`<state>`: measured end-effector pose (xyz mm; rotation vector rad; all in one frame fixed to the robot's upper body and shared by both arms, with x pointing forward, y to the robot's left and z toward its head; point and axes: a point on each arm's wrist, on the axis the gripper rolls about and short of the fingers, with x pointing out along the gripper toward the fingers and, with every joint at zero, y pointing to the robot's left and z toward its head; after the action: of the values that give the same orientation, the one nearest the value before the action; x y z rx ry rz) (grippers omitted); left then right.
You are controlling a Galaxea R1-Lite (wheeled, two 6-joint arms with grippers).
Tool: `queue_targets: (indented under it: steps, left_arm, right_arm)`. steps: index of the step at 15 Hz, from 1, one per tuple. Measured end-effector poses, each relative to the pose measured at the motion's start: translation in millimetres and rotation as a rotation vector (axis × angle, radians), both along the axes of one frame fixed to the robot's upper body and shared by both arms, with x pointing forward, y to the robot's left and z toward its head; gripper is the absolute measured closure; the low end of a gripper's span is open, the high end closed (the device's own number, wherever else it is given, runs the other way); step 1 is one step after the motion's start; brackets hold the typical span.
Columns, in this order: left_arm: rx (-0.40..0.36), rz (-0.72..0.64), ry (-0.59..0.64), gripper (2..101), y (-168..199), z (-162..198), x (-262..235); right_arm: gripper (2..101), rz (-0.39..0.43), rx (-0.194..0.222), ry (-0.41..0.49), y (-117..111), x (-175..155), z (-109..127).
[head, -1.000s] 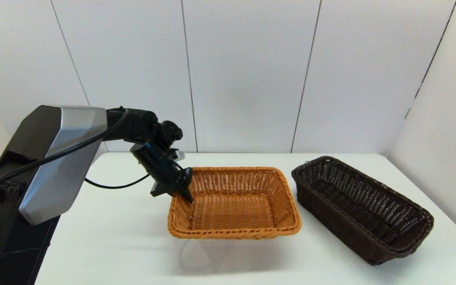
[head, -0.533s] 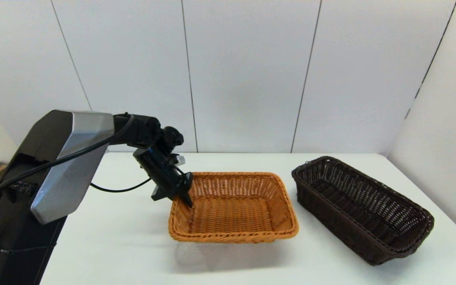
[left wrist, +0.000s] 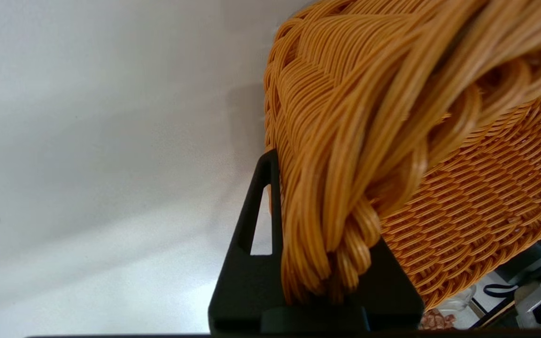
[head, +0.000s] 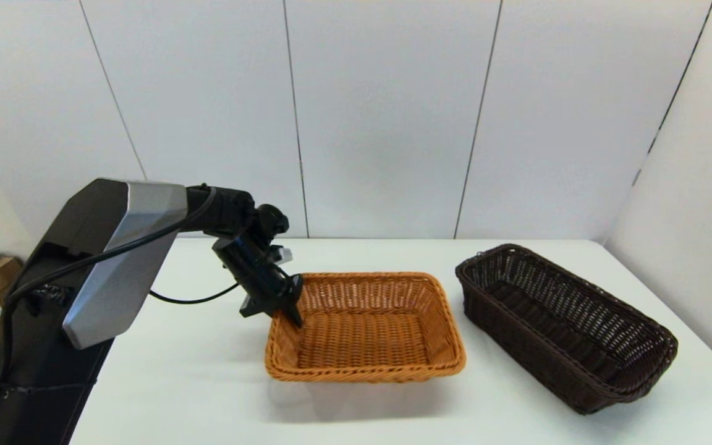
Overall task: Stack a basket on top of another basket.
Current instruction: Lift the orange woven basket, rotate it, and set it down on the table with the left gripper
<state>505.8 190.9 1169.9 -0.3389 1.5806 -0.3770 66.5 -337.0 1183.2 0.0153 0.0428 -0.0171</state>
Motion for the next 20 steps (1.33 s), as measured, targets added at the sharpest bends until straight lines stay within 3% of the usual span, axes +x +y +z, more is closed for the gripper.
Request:
queue_targets:
  steps: [13, 14, 17, 20]
  left_arm:
    - [-0.008, -0.048, -0.02, 87.8, -0.7, -5.6, 1.9]
    - [-0.007, -0.048, -0.019, 84.0, -0.7, -5.9, 1.9]
    - [-0.004, -0.042, -0.015, 58.6, 0.2, -6.3, 2.0]
    - [-0.001, -0.005, 0.005, 42.2, 7.5, -2.6, 1.8]
  right_arm:
    - [5.2, 0.0, 0.0, 0.0, 0.0, 0.0, 0.0]
    - [5.2, 0.0, -0.001, 0.0, 0.0, 0.0, 0.0]
    - [5.2, 0.0, 0.0, 0.0, 0.0, 0.0, 0.0]
    - [5.2, 0.0, 0.0, 0.0, 0.0, 0.0, 0.0]
